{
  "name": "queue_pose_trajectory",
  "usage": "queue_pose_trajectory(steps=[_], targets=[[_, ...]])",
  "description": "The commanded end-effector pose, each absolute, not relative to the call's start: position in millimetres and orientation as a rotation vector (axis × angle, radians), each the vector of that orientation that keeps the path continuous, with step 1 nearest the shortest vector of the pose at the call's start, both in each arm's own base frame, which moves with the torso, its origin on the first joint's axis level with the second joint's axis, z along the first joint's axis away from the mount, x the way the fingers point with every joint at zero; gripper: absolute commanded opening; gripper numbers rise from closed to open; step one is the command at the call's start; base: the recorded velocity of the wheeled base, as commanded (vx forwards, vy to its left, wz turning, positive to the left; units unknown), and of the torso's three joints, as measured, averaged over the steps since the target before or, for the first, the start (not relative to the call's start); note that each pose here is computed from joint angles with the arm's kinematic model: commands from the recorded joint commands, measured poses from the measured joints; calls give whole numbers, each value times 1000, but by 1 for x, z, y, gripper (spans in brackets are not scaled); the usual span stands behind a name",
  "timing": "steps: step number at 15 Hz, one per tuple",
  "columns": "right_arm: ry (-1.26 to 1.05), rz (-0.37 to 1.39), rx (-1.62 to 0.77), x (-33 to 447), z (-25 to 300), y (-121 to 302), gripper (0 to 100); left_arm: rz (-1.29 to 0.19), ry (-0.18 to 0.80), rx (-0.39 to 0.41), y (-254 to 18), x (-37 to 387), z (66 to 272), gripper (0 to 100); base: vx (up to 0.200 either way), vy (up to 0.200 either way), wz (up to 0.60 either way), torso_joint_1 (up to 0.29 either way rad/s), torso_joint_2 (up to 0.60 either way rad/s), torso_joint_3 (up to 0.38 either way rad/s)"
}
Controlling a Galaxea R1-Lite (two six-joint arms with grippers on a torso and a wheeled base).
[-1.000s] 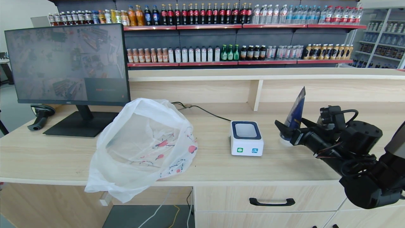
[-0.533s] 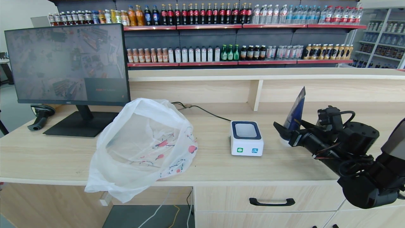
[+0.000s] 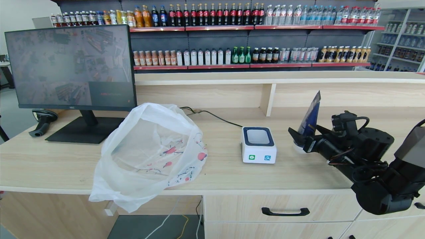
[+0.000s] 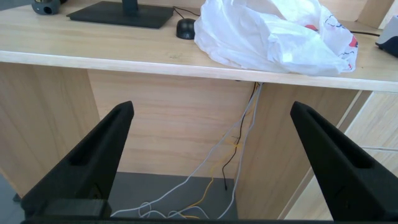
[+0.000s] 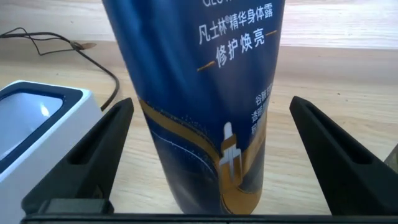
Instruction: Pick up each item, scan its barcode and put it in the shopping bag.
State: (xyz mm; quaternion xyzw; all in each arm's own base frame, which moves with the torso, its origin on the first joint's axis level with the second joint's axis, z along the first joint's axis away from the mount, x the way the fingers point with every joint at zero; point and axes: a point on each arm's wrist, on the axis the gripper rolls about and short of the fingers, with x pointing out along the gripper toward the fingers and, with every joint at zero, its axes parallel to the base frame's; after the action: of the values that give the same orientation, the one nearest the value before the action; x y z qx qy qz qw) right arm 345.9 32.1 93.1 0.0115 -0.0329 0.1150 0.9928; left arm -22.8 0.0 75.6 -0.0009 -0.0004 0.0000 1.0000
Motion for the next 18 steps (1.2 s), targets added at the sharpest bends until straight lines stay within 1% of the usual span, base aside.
queue_pose_trajectory(steps=[1,8,14,18], targets=[[-60,212,12,350,88,30,100,0,-2,-2,0,-23,76,100,0,0,0,0,0,0],[-82,53,-13,363,86,32,100,0,-2,-2,0,-23,76,100,0,0,0,0,0,0],[-90,79,18,365,86,41,100,0,-2,-2,0,-23,76,100,0,0,0,0,0,0],[-87,70,25,364,86,38,100,0,-2,-2,0,-23,76,100,0,0,0,0,0,0]])
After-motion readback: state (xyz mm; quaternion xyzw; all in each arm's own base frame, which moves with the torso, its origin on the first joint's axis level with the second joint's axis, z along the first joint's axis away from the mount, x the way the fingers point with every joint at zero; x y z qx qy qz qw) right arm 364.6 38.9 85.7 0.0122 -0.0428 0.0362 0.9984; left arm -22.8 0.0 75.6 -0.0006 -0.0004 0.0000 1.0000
